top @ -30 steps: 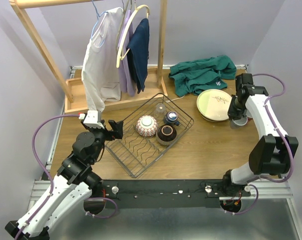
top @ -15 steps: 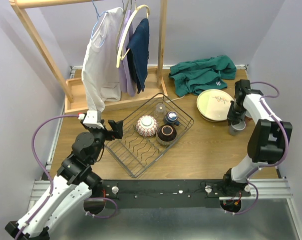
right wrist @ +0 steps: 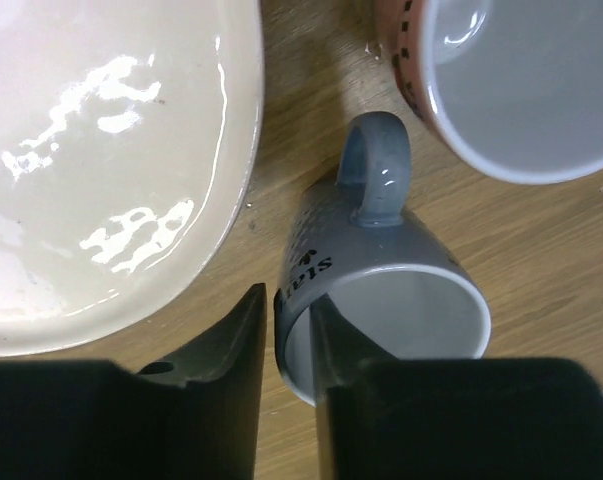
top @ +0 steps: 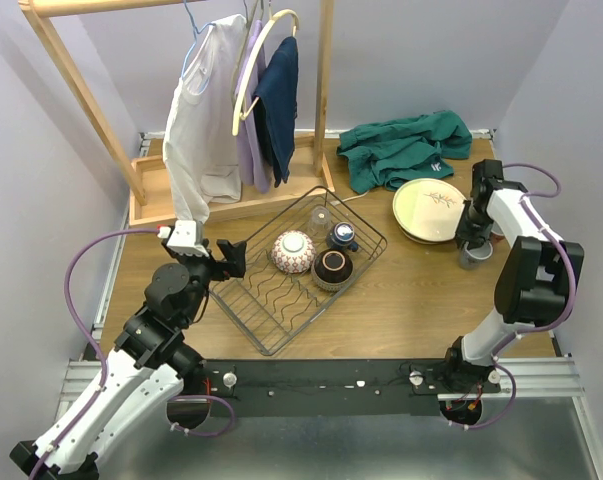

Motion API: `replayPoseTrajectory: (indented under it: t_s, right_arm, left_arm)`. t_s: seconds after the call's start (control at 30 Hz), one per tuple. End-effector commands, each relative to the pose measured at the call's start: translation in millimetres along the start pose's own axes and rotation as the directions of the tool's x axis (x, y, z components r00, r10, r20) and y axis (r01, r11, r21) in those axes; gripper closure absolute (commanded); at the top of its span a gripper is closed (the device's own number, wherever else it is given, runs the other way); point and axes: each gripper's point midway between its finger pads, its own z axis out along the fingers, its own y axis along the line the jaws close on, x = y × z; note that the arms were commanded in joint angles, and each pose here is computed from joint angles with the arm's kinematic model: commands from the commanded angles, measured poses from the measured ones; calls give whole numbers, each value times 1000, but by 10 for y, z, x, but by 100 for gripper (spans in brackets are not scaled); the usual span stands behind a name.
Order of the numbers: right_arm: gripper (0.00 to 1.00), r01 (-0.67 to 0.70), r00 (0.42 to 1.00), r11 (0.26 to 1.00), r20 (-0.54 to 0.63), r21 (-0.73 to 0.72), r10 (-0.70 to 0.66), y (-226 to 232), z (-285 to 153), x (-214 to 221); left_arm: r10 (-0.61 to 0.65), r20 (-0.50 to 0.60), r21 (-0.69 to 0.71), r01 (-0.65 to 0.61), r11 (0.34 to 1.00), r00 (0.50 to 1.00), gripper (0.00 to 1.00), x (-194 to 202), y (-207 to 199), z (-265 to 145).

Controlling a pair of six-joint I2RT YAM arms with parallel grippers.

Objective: Unload the mixed dishes from the dish rack
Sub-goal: Place the cup at the center of the board, then pick up the cup from the dish rack.

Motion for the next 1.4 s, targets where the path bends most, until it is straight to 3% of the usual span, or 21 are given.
replayPoseTrajectory:
  t_s: [0.0, 0.07, 0.27, 0.63, 0.67, 0.7, 0.97, 1.37]
  right_arm:
    - [60, -16, 998, 1000, 55, 8, 16, -78, -110, -87]
    - [48, -15, 997, 1000, 72, -14, 16, -58, -189, -104]
    - [29, -10, 984, 988, 177, -152, 37, 94, -620, -185]
    - [10, 149, 935, 871, 354, -468, 30, 661, -1366, -200]
    - [2, 167, 929, 858, 369, -487, 29, 714, -1413, -198]
    - [0, 177, 929, 845, 369, -505, 26, 754, -1429, -148]
    - [0, 243, 913, 742, 407, -624, 43, 1046, -1572, 40]
    - [0, 304, 911, 674, 411, -673, 0, 1368, -1524, 311]
  left_arm:
    - [4, 6, -6, -4, 1000, 1000, 1, 7, 15, 34]
    - [1, 6, 4, -1, 1000, 1000, 1, 9, -6, 40]
    - [5, -13, 16, -5, 1000, 1000, 1, 59, -35, 74]
    - [42, -77, 52, -38, 998, 996, 1, 180, -115, 140]
    - [54, -95, 67, -48, 997, 994, 1, 207, -138, 137]
    - [65, -105, 74, -57, 996, 992, 1, 209, -155, 143]
    - [149, -214, 167, -114, 979, 965, 1, 218, -403, 297]
    - [190, -375, 249, -98, 964, 907, 1, 336, -771, 639]
